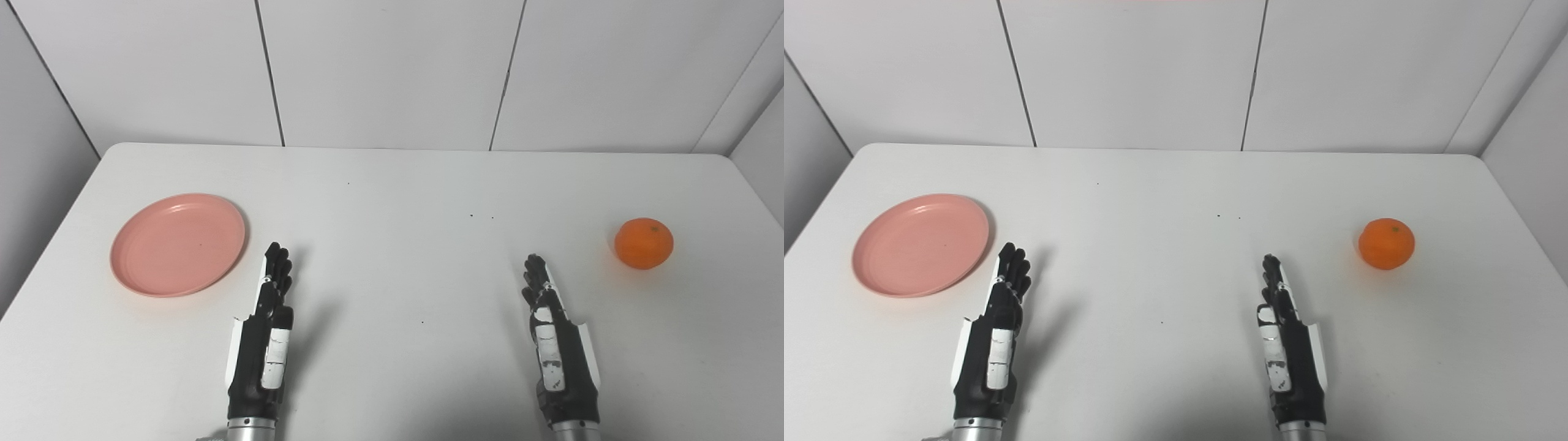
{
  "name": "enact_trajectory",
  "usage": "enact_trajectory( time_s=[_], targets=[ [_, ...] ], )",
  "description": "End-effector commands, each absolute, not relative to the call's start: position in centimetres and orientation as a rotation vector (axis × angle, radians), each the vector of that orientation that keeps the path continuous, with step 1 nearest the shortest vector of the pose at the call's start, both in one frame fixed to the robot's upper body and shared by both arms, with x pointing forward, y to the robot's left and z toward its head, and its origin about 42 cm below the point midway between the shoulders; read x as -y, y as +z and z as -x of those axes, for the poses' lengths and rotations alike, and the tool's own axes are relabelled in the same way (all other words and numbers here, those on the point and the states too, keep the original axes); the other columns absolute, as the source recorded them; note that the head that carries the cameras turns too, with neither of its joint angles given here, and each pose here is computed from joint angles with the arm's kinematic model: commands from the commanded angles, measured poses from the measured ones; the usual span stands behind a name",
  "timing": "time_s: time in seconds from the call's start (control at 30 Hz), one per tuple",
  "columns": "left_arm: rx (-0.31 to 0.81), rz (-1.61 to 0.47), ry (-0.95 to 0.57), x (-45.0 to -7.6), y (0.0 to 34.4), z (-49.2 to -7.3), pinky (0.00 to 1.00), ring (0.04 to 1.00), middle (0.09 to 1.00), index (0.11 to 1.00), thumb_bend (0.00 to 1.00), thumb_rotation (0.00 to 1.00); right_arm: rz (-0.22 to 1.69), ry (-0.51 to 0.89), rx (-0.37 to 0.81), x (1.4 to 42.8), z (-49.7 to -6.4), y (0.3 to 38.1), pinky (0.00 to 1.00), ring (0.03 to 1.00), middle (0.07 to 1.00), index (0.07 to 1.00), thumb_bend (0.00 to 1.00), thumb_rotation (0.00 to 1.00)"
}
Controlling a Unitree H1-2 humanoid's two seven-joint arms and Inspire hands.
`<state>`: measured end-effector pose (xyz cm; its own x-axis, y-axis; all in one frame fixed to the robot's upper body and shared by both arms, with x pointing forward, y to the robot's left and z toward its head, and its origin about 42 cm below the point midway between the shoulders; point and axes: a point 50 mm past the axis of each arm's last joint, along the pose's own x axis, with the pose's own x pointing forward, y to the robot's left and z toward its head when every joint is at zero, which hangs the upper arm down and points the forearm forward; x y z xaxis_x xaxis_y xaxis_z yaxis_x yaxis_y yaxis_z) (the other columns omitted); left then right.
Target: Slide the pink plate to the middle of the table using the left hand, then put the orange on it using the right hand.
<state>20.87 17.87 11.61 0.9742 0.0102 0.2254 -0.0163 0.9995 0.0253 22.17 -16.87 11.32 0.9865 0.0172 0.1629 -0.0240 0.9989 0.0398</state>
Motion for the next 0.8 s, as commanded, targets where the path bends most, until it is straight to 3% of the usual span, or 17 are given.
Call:
enact_trajectory(
  time_s=[0.0,0.77],
  targets=[
    [-0.002,-0.069,0.04,-20.0,7.0,-14.3,1.0,0.995,0.994,1.0,0.78,1.0,-0.059,0.014,0.047,17.5,-19.4,9.1,0.98,0.957,0.957,0.943,0.83,1.0],
    [-0.109,-0.032,0.006,-21.5,7.8,-14.8,1.0,1.0,1.0,1.0,0.79,1.0,0.007,0.055,0.175,18.0,-20.6,11.2,0.98,0.946,0.934,0.912,0.84,1.0]
  ],
)
